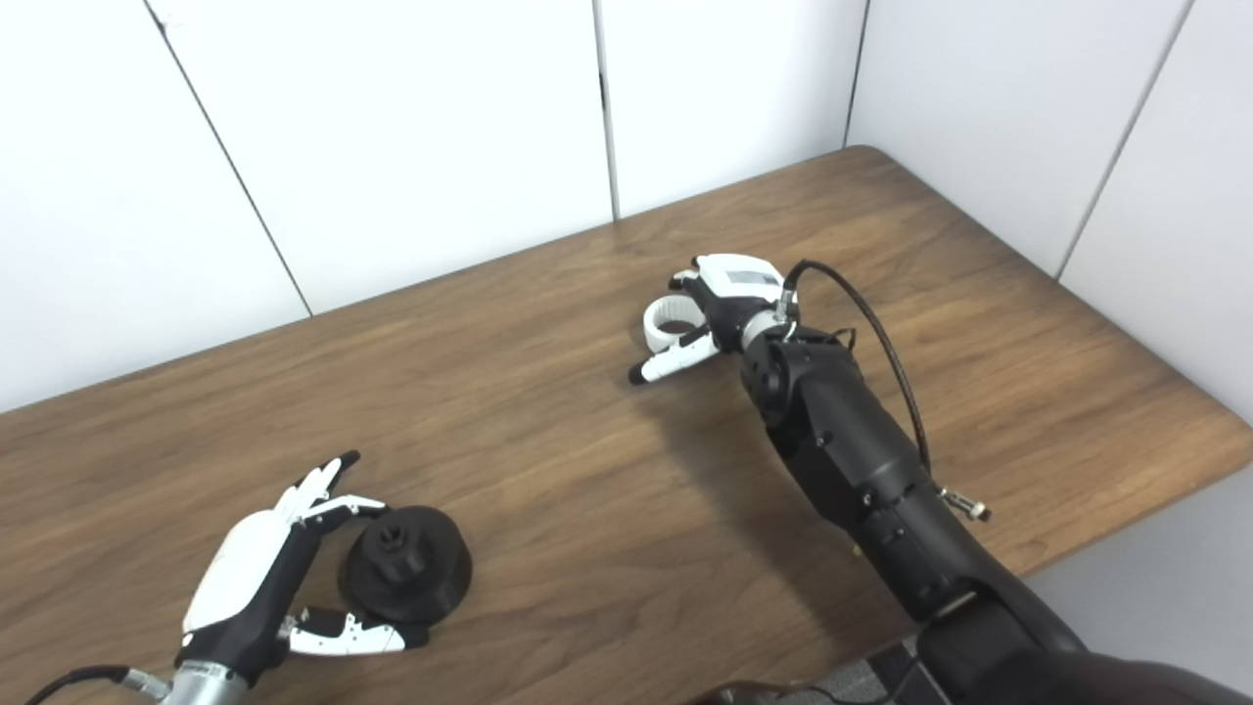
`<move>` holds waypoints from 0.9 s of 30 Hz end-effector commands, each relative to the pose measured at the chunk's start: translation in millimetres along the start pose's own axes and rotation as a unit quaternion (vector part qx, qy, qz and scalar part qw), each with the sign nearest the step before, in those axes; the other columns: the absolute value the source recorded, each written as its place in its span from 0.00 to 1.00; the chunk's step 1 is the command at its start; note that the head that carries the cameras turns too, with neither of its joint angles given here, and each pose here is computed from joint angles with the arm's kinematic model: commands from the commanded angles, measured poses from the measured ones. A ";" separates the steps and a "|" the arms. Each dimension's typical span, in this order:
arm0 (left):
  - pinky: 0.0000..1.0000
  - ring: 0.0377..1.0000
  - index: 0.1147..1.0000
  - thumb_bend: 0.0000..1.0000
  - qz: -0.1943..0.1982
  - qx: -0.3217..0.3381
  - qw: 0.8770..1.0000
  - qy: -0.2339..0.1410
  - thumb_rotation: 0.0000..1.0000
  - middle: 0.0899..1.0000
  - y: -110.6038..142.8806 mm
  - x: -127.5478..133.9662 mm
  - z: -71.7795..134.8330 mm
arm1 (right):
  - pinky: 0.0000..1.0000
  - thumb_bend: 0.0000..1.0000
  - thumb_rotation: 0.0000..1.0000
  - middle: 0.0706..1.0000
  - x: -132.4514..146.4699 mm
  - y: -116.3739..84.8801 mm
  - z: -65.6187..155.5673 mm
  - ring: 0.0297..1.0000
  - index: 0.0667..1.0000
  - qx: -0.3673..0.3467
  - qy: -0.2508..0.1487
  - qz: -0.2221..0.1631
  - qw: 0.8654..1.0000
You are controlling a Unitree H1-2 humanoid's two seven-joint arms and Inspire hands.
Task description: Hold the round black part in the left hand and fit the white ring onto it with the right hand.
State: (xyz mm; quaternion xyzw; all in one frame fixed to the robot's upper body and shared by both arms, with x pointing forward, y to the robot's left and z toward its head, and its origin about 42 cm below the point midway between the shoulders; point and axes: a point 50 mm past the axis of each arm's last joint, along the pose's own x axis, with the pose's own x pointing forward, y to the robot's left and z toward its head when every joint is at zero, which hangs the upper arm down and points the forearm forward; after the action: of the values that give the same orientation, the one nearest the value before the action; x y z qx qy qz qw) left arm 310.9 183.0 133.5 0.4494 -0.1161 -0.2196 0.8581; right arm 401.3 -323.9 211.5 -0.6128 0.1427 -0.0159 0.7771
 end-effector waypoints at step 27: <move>1.00 1.00 0.56 0.95 0.005 0.019 1.000 0.002 0.32 1.00 15.7 1.0 1.3 | 0.89 0.52 0.14 0.84 -4.1 -12.7 -9.4 0.85 0.45 0.041 -0.021 -0.149 0.988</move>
State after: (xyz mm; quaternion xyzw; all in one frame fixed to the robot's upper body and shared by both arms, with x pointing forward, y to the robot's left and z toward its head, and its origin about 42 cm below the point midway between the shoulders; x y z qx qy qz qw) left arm 311.1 186.1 136.9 0.4526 -0.1065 -0.2198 0.8576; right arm 392.8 -330.0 206.8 -0.5886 0.0694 -0.0978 0.7995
